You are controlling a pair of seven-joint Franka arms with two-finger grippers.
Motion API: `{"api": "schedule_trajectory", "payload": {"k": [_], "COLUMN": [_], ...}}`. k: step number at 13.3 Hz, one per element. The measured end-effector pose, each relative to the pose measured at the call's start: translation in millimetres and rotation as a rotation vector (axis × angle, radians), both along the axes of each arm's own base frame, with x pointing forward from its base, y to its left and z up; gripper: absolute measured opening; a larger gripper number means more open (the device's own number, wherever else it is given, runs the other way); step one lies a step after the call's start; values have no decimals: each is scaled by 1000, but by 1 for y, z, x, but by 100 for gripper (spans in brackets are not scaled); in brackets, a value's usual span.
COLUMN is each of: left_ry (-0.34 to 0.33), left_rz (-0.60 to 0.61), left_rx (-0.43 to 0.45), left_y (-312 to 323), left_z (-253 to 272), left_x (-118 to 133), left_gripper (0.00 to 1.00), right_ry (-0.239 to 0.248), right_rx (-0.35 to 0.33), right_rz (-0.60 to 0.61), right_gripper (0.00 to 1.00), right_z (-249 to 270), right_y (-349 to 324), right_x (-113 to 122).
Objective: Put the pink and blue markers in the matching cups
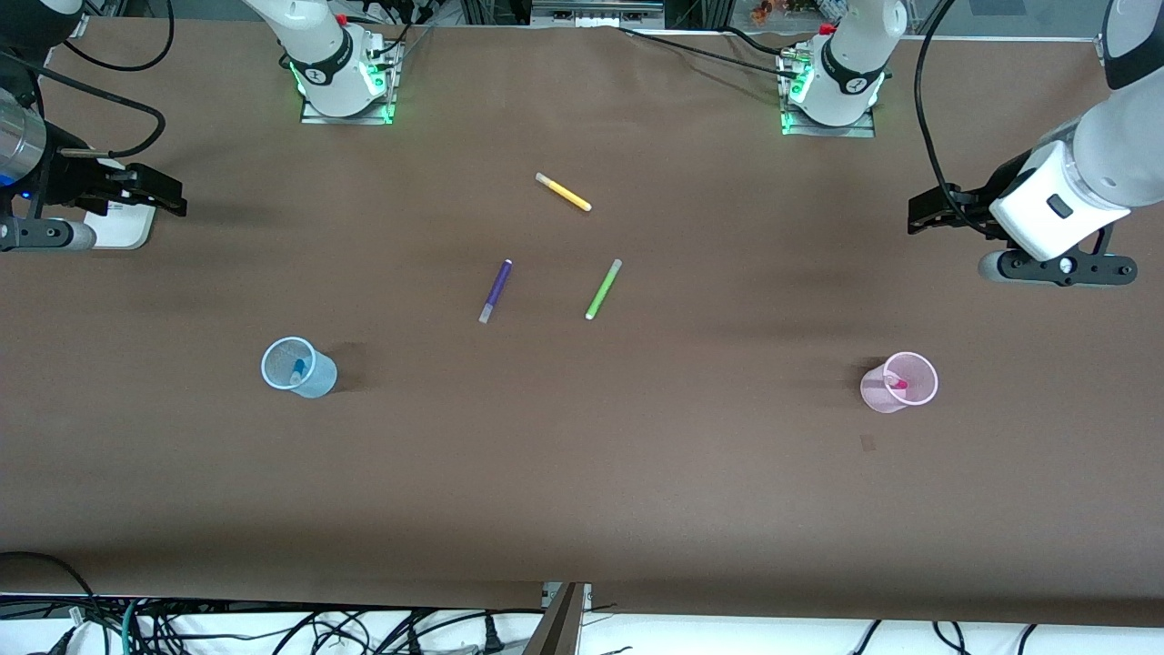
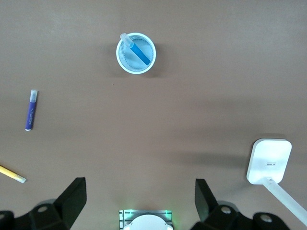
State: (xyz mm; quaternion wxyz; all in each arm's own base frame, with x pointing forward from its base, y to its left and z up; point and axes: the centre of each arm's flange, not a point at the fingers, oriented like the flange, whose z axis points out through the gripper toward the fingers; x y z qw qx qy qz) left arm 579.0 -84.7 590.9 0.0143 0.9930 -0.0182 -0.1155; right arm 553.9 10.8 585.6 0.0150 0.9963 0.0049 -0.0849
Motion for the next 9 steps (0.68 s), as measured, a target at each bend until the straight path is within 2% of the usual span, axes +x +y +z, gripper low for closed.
{"api": "schedule_trajectory", "payload": {"k": [5, 9], "left_ry": [1, -21], "left_rz": [-13, -54], "left_rx": [6, 72], "left_y": [-13, -46], "left_z": [0, 8], "left_x": [-2, -15], "left_gripper": [100, 100], "right_ry": [-7, -7], "right_rx": [1, 1], "right_rz": [-1, -1], "right_gripper": [100, 100], "right_z": [1, -1], "right_y": [-1, -1], "right_x": [8, 12]}}
